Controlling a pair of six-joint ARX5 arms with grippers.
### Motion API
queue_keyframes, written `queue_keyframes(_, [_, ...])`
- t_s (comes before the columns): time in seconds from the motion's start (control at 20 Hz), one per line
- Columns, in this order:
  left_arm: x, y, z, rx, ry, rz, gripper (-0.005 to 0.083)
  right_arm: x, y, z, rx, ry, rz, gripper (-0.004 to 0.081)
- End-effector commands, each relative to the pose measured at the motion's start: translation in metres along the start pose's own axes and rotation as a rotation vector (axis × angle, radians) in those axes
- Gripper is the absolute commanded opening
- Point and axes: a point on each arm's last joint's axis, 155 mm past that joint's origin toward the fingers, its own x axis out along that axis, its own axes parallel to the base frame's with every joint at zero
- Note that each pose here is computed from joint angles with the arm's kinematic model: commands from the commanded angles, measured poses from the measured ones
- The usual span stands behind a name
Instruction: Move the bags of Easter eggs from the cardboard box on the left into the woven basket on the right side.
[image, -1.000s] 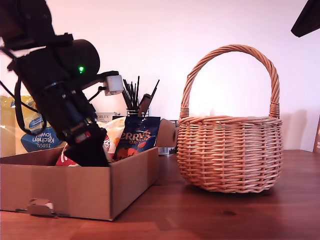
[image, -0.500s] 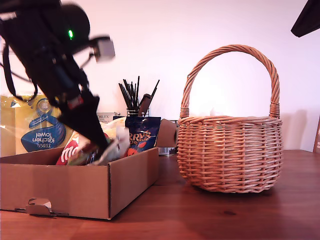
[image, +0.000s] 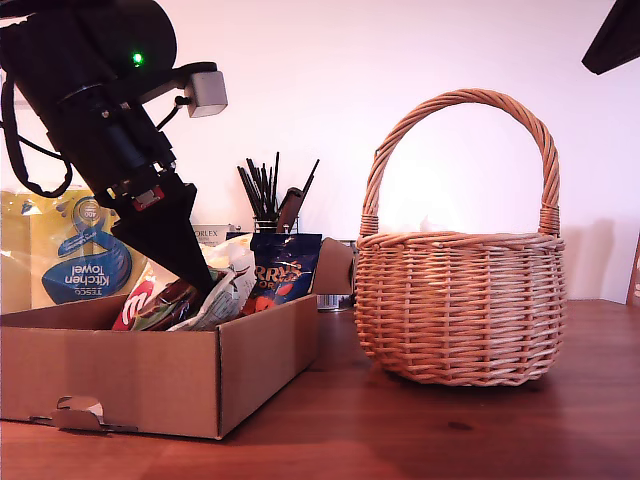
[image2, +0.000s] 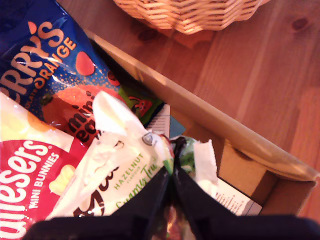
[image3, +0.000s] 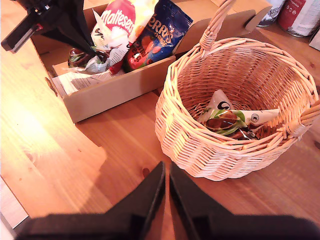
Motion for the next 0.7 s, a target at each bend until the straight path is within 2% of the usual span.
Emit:
queue_keyframes(0.0, [-0.005, 0.005, 0.008, -0.001, -0.022, 0.017, -0.0021, 0.001, 0.000, -0.001, -0.005, 0.000, 0.000, -0.0013])
queue_keyframes(0.65, [-0.025, 0.019, 0.040, -0.001, -0.096, 0.054, -0.0021, 0.001, 0.000, -0.001, -0.005, 0.000, 0.000, -0.0013])
